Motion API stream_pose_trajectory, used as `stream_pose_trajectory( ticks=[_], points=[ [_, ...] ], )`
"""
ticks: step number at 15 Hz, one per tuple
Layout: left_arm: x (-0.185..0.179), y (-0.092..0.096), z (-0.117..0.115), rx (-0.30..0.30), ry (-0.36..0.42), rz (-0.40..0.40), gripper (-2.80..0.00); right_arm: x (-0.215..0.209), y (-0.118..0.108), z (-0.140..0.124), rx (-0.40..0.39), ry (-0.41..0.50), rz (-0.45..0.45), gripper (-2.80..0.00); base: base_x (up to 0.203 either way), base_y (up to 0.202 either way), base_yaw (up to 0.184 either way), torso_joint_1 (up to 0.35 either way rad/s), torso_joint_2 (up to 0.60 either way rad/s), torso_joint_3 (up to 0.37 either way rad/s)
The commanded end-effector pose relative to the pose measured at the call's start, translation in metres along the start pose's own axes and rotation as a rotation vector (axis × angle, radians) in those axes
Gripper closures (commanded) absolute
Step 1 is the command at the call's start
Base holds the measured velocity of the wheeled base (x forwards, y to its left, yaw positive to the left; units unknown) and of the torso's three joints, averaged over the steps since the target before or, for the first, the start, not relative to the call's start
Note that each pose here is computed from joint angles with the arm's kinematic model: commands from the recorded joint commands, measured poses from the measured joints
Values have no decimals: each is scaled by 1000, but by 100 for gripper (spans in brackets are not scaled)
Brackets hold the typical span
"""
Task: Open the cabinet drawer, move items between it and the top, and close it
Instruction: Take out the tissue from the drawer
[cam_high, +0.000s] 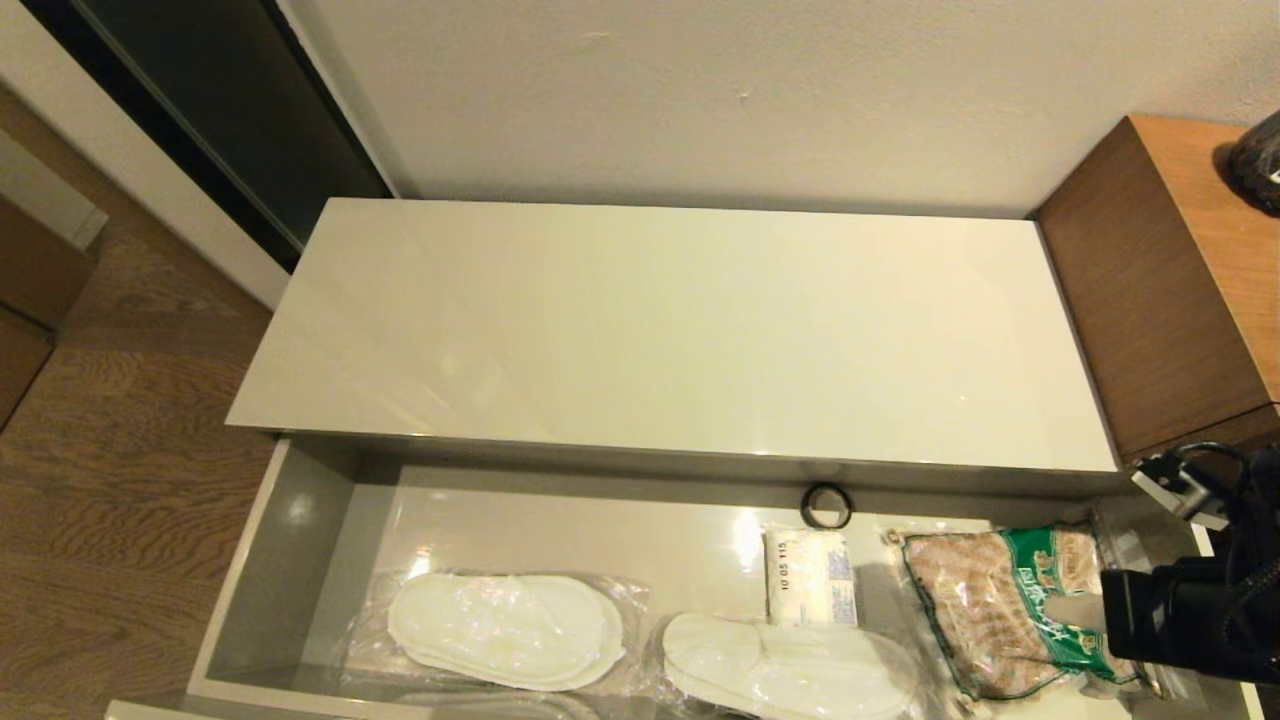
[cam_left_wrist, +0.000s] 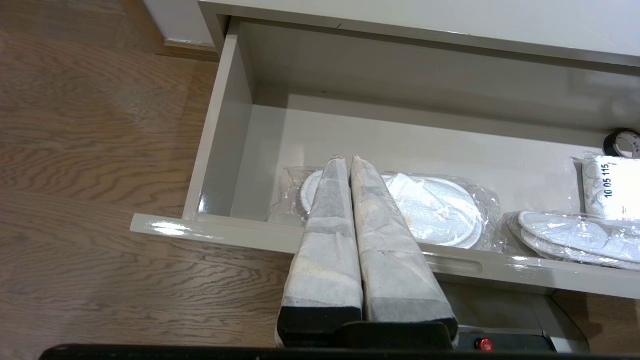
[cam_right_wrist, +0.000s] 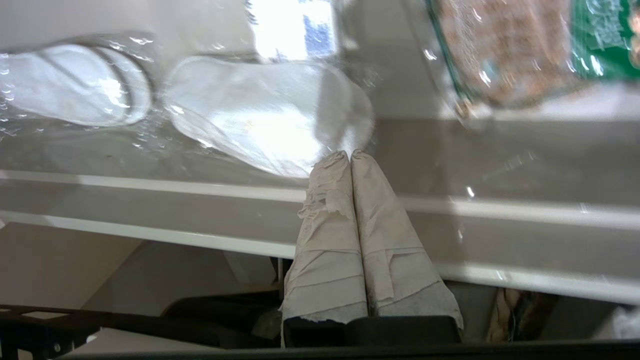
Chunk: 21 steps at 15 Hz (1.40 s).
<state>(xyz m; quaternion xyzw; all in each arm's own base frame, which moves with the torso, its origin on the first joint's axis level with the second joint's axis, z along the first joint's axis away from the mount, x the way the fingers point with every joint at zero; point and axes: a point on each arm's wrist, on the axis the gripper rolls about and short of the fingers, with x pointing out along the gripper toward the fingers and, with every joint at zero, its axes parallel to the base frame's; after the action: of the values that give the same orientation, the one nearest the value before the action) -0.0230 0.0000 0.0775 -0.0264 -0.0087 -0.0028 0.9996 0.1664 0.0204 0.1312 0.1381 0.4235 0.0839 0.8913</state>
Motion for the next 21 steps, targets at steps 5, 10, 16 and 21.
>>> stream_pose_trajectory(
  ticks=[5,10,16,21],
  points=[
    [0,0,0,-1,1,1,0,20,6,-2,-33,85,17,0,0,0,0,0,0,0],
    [0,0,0,-1,1,1,0,28,20,1,-122,86,63,0,0,0,0,0,0,0],
    [0,0,0,-1,1,1,0,53,36,7,-335,176,92,0,0,0,0,0,0,0],
    [0,0,0,-1,1,1,0,75,45,2,-469,264,116,0,0,0,0,0,0,0]
  ],
)
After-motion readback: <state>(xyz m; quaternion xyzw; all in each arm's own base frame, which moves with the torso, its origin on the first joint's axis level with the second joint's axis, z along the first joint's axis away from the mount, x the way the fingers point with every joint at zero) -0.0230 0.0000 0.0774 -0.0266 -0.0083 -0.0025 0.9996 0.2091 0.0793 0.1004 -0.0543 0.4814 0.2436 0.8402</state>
